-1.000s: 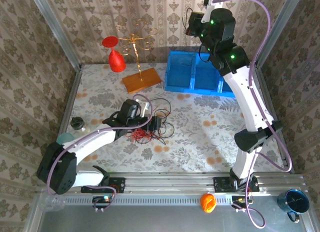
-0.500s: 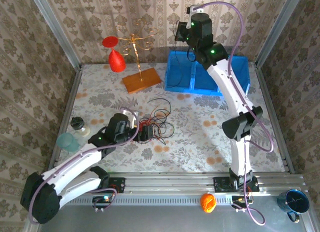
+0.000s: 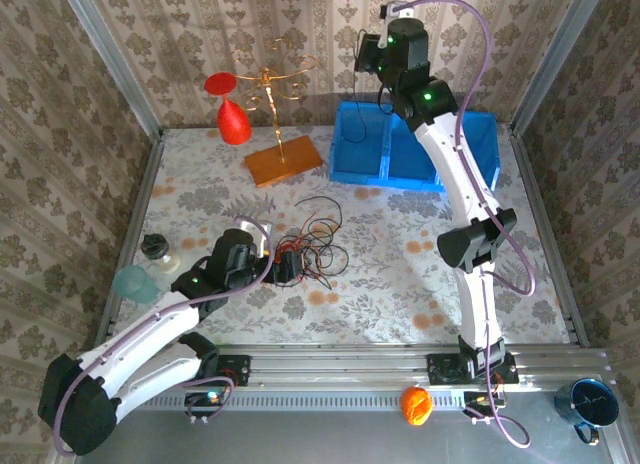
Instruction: Untangle the cables
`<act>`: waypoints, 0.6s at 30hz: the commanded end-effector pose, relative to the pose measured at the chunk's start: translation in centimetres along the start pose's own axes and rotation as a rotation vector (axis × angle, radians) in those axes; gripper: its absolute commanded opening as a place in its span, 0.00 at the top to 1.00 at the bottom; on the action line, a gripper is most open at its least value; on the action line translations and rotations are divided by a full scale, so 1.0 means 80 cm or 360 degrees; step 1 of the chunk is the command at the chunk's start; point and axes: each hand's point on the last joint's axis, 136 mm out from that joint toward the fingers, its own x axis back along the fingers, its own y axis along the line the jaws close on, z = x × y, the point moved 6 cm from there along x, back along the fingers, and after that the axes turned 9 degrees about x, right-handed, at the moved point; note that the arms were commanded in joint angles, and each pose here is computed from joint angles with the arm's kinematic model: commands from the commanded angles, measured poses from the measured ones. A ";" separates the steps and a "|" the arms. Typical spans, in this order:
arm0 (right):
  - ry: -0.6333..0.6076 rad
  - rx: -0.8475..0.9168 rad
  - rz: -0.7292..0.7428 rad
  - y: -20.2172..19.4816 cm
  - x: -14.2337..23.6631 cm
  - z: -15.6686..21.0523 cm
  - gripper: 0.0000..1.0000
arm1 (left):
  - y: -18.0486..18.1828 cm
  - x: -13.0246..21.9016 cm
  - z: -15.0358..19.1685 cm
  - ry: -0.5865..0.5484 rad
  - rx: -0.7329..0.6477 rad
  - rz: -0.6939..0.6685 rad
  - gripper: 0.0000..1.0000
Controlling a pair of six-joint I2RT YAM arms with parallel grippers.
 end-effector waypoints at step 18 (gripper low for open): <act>0.0807 0.0213 0.0267 -0.058 -0.072 0.213 0.66 | -0.007 -0.003 -0.010 0.0061 -0.0019 -0.0054 0.01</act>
